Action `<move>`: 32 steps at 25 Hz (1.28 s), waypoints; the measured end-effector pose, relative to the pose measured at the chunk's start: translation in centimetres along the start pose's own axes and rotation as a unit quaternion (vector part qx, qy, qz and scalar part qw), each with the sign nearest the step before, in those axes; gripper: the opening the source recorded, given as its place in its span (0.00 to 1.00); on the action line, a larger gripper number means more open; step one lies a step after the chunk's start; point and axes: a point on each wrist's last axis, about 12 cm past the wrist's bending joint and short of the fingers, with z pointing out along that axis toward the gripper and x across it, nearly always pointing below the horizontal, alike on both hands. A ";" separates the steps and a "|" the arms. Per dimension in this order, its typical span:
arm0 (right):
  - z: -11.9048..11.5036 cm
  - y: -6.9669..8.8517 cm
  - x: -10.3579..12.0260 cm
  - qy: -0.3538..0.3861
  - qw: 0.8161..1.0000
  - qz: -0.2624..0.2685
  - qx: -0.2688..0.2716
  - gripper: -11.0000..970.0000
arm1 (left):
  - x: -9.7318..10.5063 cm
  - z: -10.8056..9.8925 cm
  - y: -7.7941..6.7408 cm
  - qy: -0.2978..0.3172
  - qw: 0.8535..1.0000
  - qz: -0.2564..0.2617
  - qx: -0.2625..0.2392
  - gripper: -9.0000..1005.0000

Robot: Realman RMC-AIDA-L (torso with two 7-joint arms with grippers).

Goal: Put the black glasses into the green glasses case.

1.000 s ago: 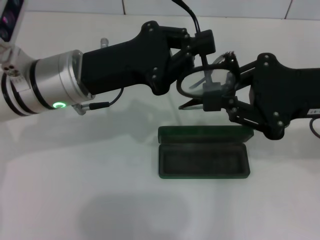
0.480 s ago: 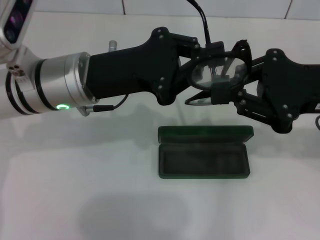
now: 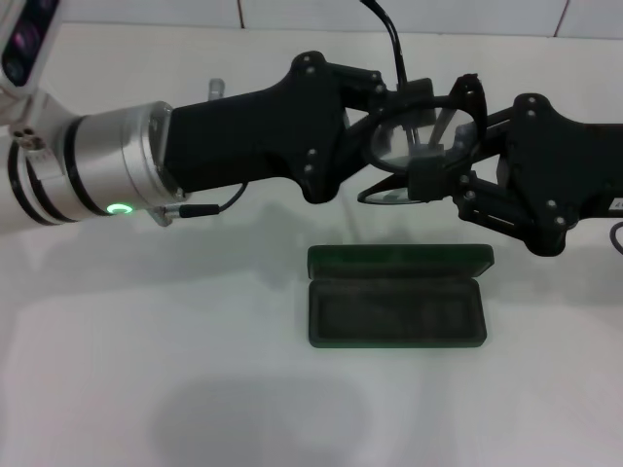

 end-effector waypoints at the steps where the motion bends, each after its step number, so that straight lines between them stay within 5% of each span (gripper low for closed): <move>1: 0.0 0.0 0.0 0.000 1.000 0.000 0.000 0.11 | 0.0 -0.2 0.0 -0.003 1.000 0.002 -0.008 0.03; 5: 0.0 0.0 0.0 0.000 1.000 -0.003 -0.001 0.11 | 0.1 -1.8 0.6 -0.041 0.995 0.010 -0.088 0.03; 9: -0.1 0.5 0.1 -0.003 1.000 -0.017 -0.014 0.11 | 0.6 -4.5 0.9 -0.105 0.974 0.006 -0.202 0.03; 18: -0.5 1.4 -0.8 -0.044 0.995 -0.083 -0.045 0.11 | 1.7 -7.6 1.7 -0.117 0.935 -0.030 -0.333 0.03; 22: -0.4 1.4 -1.2 -0.051 0.991 -0.105 -0.057 0.11 | 1.7 -6.2 2.5 -0.090 0.948 -0.063 -0.300 0.03; 26: 0.2 0.6 -1.4 -0.055 0.991 -0.103 -0.069 0.11 | 1.7 -2.7 2.9 -0.044 0.973 -0.087 -0.209 0.03; 32: 1.6 -0.7 -0.6 -0.060 0.992 -0.069 -0.085 0.11 | 1.0 0.7 3.2 -0.032 0.986 -0.103 -0.126 0.03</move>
